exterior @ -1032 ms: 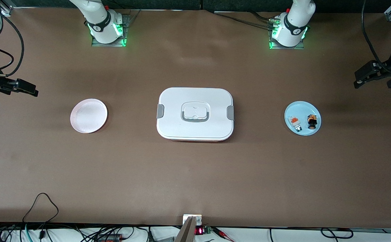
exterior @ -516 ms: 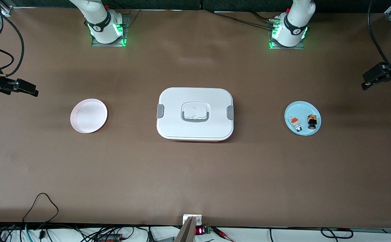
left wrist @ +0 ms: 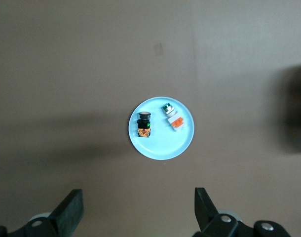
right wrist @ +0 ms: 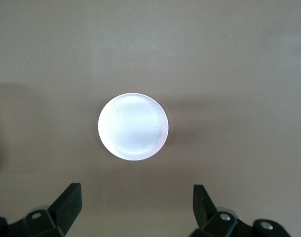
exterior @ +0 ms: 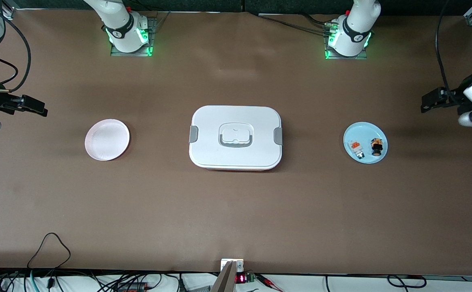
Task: Transfer orange switch to right arm and place
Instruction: 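Lower the left gripper over the black-capped switch on the blue plate, then close the left gripper on the black-capped orange switch, then lift the switch with the left gripper while the right gripper approaches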
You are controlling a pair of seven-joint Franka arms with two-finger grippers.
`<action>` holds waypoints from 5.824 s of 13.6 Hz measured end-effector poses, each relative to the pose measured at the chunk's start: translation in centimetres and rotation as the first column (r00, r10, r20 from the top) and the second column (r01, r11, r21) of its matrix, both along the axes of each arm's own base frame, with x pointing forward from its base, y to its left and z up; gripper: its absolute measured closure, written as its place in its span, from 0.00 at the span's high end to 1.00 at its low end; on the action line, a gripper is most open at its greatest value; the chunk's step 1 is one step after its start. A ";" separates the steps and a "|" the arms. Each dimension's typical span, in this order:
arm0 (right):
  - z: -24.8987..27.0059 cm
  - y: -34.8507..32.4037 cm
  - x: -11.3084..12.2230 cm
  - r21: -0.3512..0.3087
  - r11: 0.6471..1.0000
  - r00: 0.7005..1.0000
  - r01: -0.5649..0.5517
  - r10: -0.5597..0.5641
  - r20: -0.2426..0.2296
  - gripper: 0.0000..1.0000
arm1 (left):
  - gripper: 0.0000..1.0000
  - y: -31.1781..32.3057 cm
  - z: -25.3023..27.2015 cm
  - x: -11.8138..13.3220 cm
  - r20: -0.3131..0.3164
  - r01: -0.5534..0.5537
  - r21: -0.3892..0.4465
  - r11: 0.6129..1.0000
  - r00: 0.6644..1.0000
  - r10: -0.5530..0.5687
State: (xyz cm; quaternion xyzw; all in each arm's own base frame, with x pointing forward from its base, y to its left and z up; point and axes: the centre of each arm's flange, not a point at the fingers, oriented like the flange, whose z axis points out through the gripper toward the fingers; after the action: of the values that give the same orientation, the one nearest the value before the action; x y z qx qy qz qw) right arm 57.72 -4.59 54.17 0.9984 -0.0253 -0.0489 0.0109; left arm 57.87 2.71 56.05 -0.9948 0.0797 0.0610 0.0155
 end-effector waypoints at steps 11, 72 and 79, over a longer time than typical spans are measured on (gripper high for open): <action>0.0 0.8 0.1 0.109 0.994 1.000 0.018 -0.019 0.008 1.00 | 0.99 2.3 -17.8 -0.3 -0.067 0.561 -0.153 0.813 0.815 -0.575; -1.9 9.9 -0.1 0.679 0.728 0.991 0.098 -0.007 -0.136 1.00 | 0.78 -12.4 -19.5 2.9 0.787 0.883 -0.139 0.448 0.373 -0.491; -4.4 22.4 3.1 0.904 0.421 0.998 0.065 -0.030 -0.058 1.00 | 0.78 -27.3 -7.4 3.7 0.864 0.789 -0.473 0.392 0.503 0.030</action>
State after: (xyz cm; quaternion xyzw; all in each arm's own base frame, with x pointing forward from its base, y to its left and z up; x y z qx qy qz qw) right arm 60.86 17.83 49.72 0.8459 -0.0232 -0.0714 -0.5280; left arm 61.56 -24.58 48.61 -0.7277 0.3428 -0.4196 -0.4206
